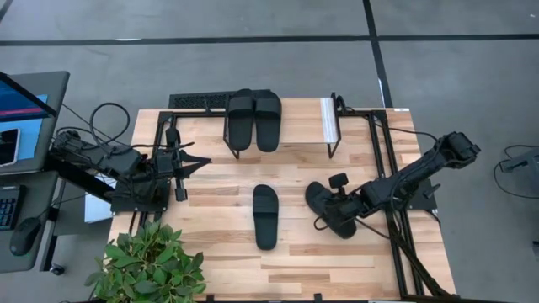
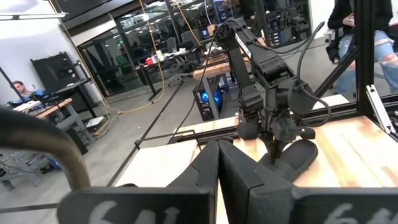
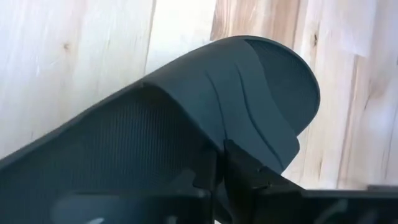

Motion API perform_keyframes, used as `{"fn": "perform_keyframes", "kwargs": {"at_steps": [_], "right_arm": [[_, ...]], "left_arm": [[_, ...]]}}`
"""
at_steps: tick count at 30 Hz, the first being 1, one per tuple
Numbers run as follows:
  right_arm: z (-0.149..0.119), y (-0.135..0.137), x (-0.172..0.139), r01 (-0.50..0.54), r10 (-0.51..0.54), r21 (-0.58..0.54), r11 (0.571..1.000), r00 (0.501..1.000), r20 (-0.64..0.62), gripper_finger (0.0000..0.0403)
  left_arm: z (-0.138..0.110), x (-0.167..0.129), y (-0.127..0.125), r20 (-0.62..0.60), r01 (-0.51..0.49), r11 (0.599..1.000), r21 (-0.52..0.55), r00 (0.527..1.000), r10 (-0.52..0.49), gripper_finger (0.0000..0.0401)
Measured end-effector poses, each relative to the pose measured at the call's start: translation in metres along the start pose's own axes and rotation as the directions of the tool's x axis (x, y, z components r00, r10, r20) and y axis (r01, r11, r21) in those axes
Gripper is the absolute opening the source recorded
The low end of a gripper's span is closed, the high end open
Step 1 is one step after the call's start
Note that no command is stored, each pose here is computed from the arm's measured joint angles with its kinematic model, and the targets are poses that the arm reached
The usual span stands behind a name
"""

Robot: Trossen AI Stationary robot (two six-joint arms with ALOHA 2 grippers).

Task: Pick and place slides into the shelf
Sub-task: Put the black slide on the shelf

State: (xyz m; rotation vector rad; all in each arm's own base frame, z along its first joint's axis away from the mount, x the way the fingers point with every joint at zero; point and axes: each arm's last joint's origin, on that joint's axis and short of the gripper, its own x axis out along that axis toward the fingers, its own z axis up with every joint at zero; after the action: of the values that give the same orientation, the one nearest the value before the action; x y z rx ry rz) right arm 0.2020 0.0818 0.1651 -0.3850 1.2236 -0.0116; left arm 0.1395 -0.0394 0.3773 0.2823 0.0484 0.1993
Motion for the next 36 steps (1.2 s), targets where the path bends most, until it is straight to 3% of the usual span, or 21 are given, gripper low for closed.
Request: {"fn": "perform_keyframes", "kwargs": {"at_steps": [9, 22, 29, 36], "right_arm": [[0.010, 0.003, -0.015, 0.044, -0.045, 0.045, 0.998, 0.999, 0.021, 0.0003], [0.060, -0.021, -0.091, 0.239, -0.259, 0.146, 0.960, 0.955, 0.142, 0.0001], [0.070, -0.051, -0.128, 0.419, -0.442, 0.174, 0.891, 0.888, 0.125, 0.0001], [0.081, -0.114, -0.128, 0.587, -0.598, 0.213, 0.781, 0.801, -0.012, 0.0000]], "left_arm": [[-0.002, 0.000, -0.001, -0.021, 0.006, 1.000, 0.006, 1.000, -0.006, 0.0000], [-0.002, 0.000, -0.001, -0.023, 0.006, 1.000, 0.007, 1.000, -0.006, 0.0000], [-0.002, 0.000, -0.001, -0.023, 0.006, 1.000, 0.007, 1.000, -0.006, 0.0000], [-0.002, 0.000, -0.001, -0.022, 0.006, 1.000, 0.007, 1.000, -0.006, 0.0000]]}}
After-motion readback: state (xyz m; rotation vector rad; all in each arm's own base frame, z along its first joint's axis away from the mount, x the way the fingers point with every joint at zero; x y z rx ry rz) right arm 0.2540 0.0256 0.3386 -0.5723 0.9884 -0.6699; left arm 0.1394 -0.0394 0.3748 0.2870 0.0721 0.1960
